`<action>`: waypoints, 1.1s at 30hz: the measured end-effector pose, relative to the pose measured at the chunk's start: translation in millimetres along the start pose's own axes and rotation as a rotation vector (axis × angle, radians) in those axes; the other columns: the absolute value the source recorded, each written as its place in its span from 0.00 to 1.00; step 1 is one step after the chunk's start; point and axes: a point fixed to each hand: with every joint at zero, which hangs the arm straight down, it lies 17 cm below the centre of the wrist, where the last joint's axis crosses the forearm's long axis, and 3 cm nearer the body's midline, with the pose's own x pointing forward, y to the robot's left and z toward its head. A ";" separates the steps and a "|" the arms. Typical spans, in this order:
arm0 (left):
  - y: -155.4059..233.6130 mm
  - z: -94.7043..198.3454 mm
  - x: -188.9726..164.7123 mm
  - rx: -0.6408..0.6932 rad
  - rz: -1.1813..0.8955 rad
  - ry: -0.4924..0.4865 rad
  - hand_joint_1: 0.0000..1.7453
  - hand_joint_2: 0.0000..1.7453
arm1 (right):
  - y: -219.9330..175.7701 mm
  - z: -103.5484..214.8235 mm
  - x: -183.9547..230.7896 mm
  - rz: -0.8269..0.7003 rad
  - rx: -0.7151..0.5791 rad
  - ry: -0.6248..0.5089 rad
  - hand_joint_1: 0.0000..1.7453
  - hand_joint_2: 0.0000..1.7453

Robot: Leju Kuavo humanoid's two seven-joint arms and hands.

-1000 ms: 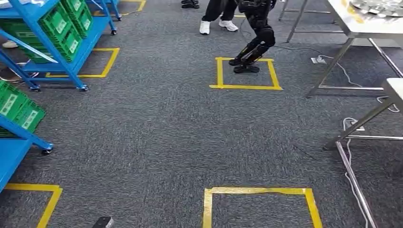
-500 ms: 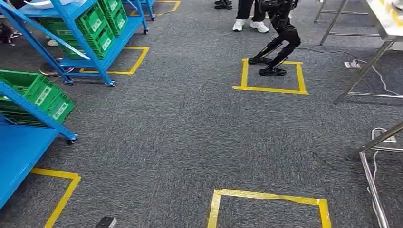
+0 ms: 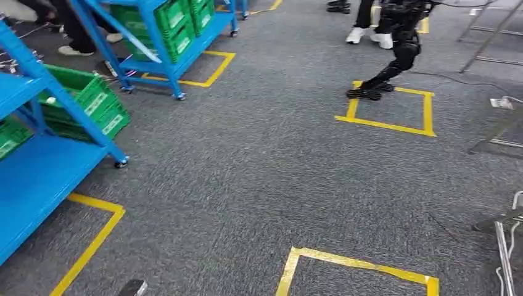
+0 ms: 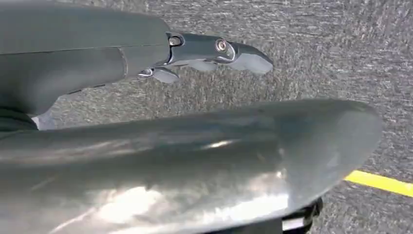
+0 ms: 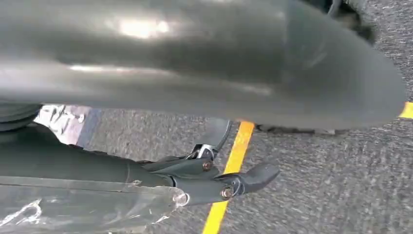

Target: Take the parts from the cabinet and place them on the table.

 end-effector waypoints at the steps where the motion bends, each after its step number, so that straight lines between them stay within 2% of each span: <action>1: -1.1 0.1 -0.1 -0.002 0.000 0.000 0.00 0.00 | -0.5 0.0 -0.9 0.000 -0.001 0.001 0.00 0.00; 33: -5.8 0.9 -1.1 -0.016 0.005 0.004 0.00 0.00 | -6.5 1.3 -5.0 0.034 -0.014 0.017 0.00 0.00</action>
